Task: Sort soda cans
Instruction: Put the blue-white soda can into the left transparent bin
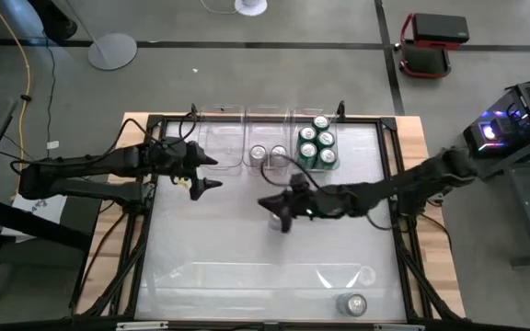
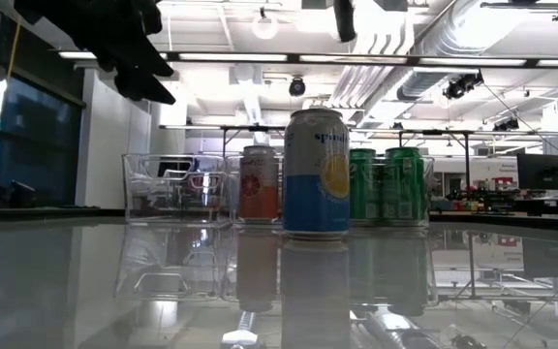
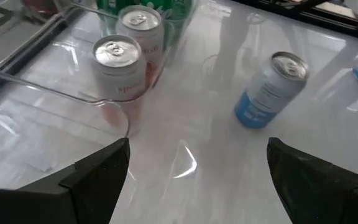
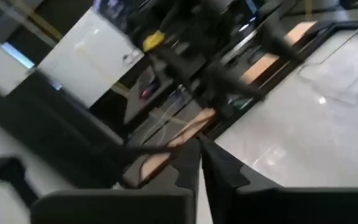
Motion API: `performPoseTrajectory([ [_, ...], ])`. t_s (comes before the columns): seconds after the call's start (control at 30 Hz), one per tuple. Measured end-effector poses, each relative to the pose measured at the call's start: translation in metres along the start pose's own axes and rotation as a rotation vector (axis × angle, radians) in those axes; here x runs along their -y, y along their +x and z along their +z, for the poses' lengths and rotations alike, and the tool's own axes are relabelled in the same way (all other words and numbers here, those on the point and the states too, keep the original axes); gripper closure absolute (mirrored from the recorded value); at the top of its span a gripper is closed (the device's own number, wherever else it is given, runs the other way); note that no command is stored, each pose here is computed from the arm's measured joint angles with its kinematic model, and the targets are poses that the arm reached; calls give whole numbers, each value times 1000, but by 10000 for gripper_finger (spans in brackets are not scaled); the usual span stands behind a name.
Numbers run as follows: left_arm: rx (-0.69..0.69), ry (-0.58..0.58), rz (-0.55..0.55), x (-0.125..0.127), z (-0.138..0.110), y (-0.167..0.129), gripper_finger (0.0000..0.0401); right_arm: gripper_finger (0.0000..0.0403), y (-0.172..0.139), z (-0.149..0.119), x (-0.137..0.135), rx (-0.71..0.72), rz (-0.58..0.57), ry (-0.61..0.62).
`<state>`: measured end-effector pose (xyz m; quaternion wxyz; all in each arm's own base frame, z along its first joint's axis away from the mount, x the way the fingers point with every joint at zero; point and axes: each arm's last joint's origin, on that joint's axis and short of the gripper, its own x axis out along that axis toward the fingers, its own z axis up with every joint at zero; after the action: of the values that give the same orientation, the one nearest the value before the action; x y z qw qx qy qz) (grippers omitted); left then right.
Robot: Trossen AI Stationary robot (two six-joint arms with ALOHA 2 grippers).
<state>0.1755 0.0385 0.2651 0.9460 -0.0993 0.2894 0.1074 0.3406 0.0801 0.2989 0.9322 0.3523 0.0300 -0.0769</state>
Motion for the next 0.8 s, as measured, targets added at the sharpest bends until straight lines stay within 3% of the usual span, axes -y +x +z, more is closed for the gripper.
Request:
performPoseTrajectory([
  [0.1,-10,-1,-47,1,-1,0,46,357,14,15,2,24,-42,-20],
  [0.23,-54,-26,-64,2,-5,0,46,281,21,45,0,3,-95,-135],
  [0.37,-119,-59,-57,2,-11,-1,46,198,19,69,5,-179,-226,-264],
  [0.5,-205,-116,-92,3,-18,-2,46,132,12,83,11,-369,-251,-267],
  [0.67,-274,-150,-110,3,-25,-4,46,86,7,81,16,-507,-237,-252],
  [0.8,-273,-151,-113,3,-25,-6,46,72,1,75,22,-616,-271,-319],
])
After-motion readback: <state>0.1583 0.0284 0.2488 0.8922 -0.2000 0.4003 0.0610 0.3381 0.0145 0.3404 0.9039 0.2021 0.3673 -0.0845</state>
